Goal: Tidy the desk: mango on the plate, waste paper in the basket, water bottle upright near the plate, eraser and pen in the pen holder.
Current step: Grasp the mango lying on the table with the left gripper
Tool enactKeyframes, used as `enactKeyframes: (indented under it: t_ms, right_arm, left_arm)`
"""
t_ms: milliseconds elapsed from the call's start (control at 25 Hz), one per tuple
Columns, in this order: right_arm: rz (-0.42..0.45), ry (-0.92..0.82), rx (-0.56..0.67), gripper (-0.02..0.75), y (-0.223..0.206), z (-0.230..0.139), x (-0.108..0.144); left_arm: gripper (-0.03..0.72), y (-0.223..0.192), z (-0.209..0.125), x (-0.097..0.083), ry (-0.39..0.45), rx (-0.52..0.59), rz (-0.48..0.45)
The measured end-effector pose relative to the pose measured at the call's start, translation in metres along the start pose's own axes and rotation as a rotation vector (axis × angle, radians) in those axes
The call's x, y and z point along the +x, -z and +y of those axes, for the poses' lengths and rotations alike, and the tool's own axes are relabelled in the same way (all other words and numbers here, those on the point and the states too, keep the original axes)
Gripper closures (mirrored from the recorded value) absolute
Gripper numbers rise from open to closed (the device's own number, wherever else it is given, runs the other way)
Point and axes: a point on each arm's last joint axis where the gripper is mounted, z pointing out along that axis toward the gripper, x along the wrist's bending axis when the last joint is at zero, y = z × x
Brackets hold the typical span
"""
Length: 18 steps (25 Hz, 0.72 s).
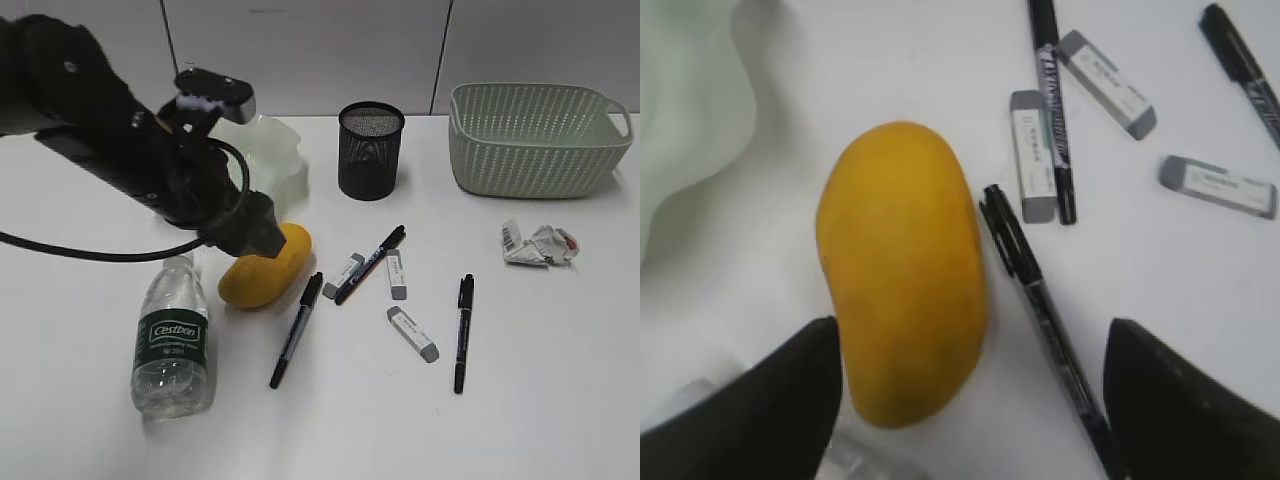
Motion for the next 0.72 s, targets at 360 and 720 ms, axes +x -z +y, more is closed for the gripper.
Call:
enactKeyframes:
  t_ms: [360,720]
  right_arm:
    - [0.0,0.0,0.0,0.237,0.0,0.0,0.0]
    - [0.0,0.0,0.0,0.237,0.0,0.0,0.0]
  left_arm:
    - [0.076,-0.048,-0.001,0.014,0.078,0.082,0.054]
    - [0.077,-0.076,-0.012,0.018,0.09,0.135,0.058]
